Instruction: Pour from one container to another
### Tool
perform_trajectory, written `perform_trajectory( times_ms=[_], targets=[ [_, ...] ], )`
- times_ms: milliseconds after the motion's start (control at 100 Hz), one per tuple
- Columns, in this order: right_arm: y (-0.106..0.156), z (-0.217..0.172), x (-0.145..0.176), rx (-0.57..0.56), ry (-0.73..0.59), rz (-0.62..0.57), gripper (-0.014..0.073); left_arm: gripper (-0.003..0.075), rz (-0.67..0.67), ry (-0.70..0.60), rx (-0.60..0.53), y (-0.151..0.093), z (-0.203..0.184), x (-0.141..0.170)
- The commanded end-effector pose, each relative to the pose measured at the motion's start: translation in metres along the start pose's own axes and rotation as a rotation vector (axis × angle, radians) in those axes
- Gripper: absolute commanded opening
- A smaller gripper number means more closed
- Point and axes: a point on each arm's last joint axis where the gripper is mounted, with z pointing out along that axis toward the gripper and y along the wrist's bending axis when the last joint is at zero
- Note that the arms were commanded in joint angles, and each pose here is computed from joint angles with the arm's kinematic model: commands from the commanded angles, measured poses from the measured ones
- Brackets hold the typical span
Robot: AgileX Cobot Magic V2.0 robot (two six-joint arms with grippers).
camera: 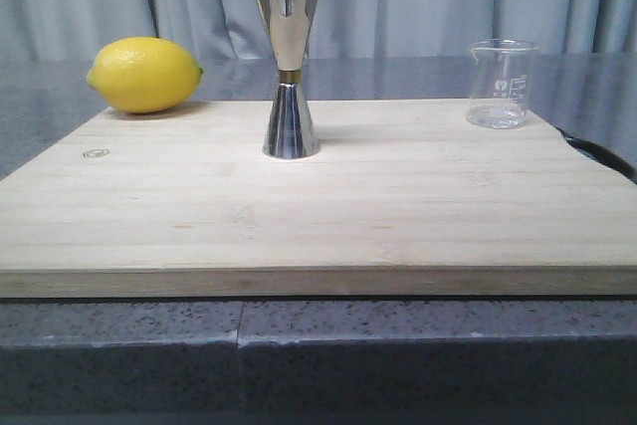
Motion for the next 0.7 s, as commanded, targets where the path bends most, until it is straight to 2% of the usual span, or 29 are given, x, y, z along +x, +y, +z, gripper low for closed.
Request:
perform_trajectory(
  times_ms=[0, 210, 320, 470, 690],
  targets=[
    [0.004, 0.0, -0.006, -0.02, -0.016, -0.004, -0.0071, -0.0019, -0.006, -0.102, 0.014, -0.001, -0.005, -0.014],
    [0.004, 0.0, -0.006, -0.02, -0.016, -0.004, -0.0071, -0.0019, -0.006, -0.111, 0.015, -0.001, -0.005, -0.011],
    [0.004, 0.0, -0.007, -0.015, -0.018, -0.004, -0.0071, -0.0019, -0.023, -0.162, -0.043, 0.005, -0.011, 0.003],
    [0.003, 0.0, -0.007, -0.003, -0.021, -0.004, -0.0071, -0.0019, -0.039, -0.257, -0.143, 0.013, -0.015, 0.039],
    [0.003, 0.0, -0.007, -0.001, -0.022, -0.004, -0.0071, -0.0019, -0.043, -0.418, -0.204, 0.014, -0.011, 0.1]
  ],
)
